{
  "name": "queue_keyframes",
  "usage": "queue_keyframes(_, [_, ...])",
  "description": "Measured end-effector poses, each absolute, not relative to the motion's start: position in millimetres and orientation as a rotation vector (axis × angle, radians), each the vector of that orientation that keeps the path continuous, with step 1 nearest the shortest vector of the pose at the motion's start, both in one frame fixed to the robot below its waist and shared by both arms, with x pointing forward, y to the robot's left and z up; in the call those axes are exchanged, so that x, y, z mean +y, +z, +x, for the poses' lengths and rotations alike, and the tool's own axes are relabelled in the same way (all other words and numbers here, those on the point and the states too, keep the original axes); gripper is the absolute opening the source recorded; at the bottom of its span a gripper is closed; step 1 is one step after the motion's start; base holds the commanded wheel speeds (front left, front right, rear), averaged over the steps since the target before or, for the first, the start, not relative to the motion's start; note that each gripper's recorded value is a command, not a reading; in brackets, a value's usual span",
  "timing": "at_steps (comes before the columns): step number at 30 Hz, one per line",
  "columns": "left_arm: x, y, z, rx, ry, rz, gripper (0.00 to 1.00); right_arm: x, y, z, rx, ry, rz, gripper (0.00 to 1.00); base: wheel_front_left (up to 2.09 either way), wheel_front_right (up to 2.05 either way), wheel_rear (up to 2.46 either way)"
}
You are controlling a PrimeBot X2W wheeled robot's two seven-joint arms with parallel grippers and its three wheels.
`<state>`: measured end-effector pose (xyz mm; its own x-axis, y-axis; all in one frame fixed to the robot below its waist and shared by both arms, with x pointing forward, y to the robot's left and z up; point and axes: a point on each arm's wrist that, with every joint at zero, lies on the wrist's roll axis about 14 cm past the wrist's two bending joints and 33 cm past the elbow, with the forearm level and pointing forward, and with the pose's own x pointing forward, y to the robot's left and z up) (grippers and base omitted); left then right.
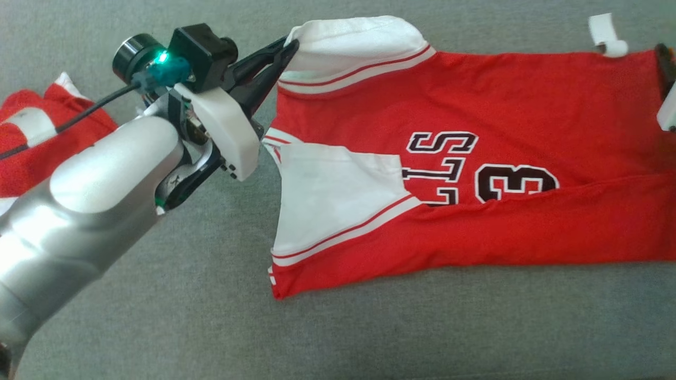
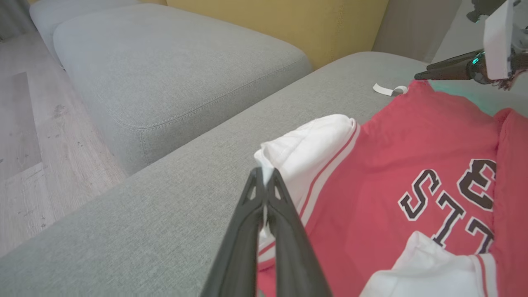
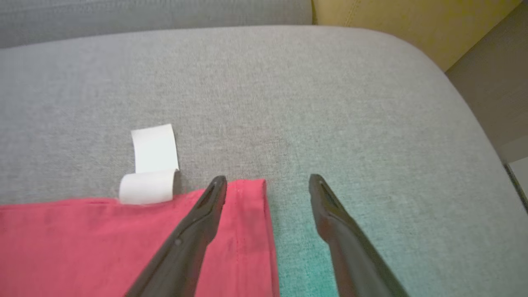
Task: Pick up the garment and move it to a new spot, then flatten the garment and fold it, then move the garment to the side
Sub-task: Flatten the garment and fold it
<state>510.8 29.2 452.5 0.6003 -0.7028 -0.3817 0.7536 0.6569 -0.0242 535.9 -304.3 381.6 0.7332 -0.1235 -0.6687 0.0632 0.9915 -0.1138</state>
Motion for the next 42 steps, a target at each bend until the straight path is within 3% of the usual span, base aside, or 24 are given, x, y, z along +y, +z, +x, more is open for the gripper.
queue_keyframes(9, [36.9,434.5,512.4,0.419,-0.834,0.134,0.0,-299.9,358.3,545.9,0.813,-0.09,-0.1,1.0,0.0,0.0,0.0])
queue_keyframes(10, [38.5,434.2,513.8,0.421,-0.826,0.138,0.0,-298.8,357.4,545.8,0.819,-0.09,-0.092,0.29,0.0,0.0,0.0])
queue_keyframes(11, [39.8,434.7,515.3,0.419,-0.822,0.144,0.0,-297.7,357.2,545.8,0.825,-0.088,-0.087,0.0,0.0,0.0,0.0])
queue_keyframes(21, [58.1,447.8,536.4,0.371,-0.738,0.202,0.0,-287.3,374.6,545.6,0.756,-0.071,-0.019,0.0,0.0,0.0,0.0])
queue_keyframes(32, [79.4,486.9,590.9,0.237,-0.62,0.217,0.0,-270.7,446.8,587.5,0.419,0.001,-0.022,0.0,0.0,0.0,0.0])
queue_keyframes(38, [75.9,508.1,608.9,0.143,-0.605,0.198,0.0,-271.4,467.6,597.8,0.292,0.008,-0.039,0.0,0.0,0.0,0.0])
queue_keyframes(42, [75.2,509.2,609.7,0.13,-0.609,0.196,0.0,-269.3,467.9,596.8,0.29,0.014,-0.043,0.0,0.0,0.0,0.0])
